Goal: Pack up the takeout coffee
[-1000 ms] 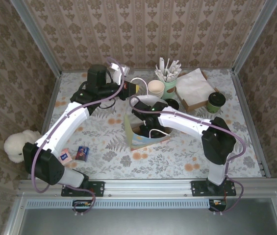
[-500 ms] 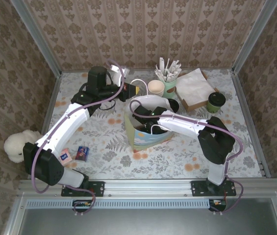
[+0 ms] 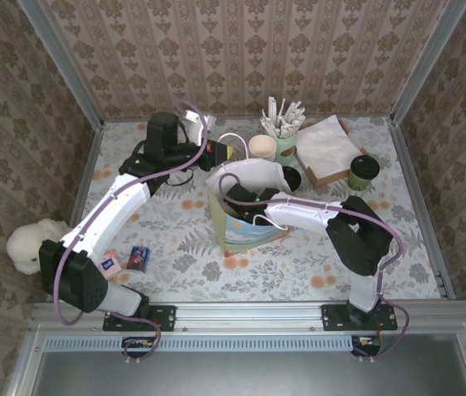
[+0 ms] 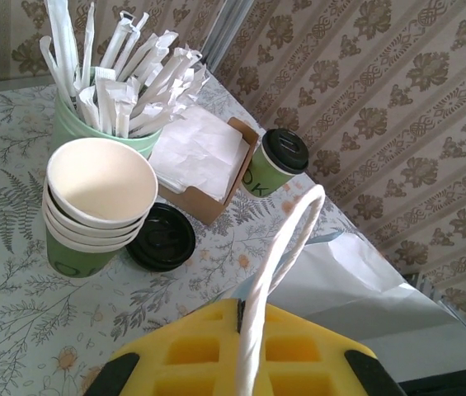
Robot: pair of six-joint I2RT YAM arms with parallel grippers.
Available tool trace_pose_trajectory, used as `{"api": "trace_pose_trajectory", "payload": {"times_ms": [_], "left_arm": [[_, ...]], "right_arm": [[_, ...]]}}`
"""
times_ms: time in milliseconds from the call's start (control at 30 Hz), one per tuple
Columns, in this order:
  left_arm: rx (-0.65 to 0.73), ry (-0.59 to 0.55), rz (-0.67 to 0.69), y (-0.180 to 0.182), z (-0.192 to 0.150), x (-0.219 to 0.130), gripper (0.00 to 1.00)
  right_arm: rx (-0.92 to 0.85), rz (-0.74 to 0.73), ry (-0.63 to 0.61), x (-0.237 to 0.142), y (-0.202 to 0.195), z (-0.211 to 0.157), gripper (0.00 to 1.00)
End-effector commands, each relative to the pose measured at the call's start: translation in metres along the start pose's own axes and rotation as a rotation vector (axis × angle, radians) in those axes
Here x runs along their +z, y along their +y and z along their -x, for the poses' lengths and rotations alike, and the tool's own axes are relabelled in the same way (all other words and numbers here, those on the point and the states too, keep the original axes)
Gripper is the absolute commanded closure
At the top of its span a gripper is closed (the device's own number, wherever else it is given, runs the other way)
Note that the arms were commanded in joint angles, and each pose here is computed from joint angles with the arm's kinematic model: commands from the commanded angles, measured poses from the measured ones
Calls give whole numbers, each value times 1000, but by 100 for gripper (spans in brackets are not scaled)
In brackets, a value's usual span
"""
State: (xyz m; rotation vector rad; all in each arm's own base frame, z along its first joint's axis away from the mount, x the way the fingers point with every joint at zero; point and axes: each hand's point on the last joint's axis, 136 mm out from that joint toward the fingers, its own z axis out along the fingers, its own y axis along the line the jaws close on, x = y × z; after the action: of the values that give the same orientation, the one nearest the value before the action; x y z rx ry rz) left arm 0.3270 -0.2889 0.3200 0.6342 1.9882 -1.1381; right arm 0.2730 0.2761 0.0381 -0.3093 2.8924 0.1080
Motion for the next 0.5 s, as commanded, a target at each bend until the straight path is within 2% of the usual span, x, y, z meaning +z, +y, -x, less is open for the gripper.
{"api": "trace_pose_trajectory", "payload": {"times_ms": [0, 167, 267, 300, 333, 467], "left_arm": [[34, -26, -42, -13, 8, -9, 100], [82, -11, -63, -17, 7, -9, 100], [103, -10, -77, -20, 7, -9, 100], [108, -12, -78, -20, 8, -10, 100], [113, -13, -80, -21, 8, -10, 100], [118, -8, -79, -20, 8, -10, 100]], "right_arm": [[15, -32, 79, 1, -4, -16, 41], [26, 60, 5, -32, 11, 2, 31], [24, 88, -39, -51, 17, 15, 16], [23, 99, -49, -57, 19, 18, 4], [25, 114, -63, -63, 21, 21, 0], [26, 130, -114, -75, 22, 28, 2]]}}
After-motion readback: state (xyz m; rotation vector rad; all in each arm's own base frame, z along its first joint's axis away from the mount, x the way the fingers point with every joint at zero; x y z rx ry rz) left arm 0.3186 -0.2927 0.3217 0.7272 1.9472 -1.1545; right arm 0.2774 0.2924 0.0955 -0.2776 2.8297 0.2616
